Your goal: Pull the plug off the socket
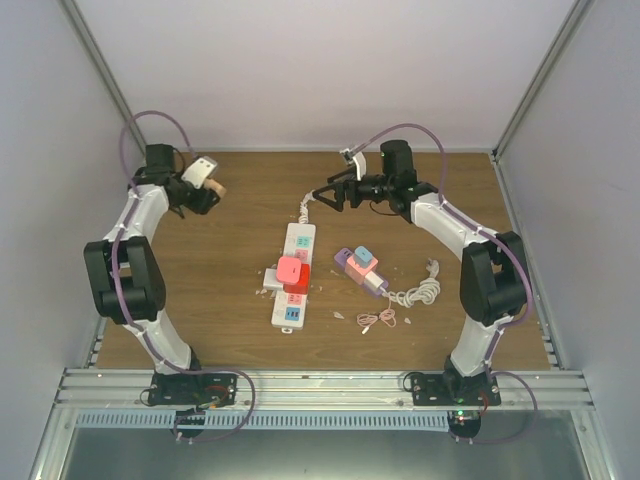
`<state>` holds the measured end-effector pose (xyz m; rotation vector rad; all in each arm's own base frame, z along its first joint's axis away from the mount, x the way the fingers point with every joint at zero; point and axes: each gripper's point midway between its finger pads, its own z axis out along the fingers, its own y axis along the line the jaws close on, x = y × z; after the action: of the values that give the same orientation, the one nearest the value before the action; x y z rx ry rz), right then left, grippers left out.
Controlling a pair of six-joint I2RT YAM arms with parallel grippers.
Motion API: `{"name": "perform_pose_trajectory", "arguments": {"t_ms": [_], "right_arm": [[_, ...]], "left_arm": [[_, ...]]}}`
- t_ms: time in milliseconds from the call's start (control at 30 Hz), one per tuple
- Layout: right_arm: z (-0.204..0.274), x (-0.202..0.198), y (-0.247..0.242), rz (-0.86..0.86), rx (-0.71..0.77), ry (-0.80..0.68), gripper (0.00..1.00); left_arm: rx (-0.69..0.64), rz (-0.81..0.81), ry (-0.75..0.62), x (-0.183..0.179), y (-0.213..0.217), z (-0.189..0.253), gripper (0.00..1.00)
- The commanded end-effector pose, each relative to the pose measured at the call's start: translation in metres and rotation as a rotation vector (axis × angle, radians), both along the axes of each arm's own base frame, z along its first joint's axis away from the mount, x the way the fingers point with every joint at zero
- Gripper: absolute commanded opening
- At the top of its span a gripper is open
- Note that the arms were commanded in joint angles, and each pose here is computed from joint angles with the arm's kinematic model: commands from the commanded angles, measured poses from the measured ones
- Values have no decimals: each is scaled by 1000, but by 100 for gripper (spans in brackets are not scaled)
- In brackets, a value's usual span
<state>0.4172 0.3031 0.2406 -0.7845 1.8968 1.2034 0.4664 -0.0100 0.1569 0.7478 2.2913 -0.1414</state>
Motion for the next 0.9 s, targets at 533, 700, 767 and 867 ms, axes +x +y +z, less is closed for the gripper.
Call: {"name": "perform_pose_trajectory", "arguments": {"t_ms": [533,700,767,867], "right_arm": [[6,-22,-5,120,-69,-172,100],[5,-23,-6,124,-73,-182,100],[4,-24,-6,127,-74,-184,100],[2,-26,-6,137,-75,-186,100]], "left_arm": [[260,192,279,-9,148,-67,39],[261,188,326,-5,152,-80,42],[261,188,335,-3,153,-85,44],[256,187,352,1,154,-90,46]]}}
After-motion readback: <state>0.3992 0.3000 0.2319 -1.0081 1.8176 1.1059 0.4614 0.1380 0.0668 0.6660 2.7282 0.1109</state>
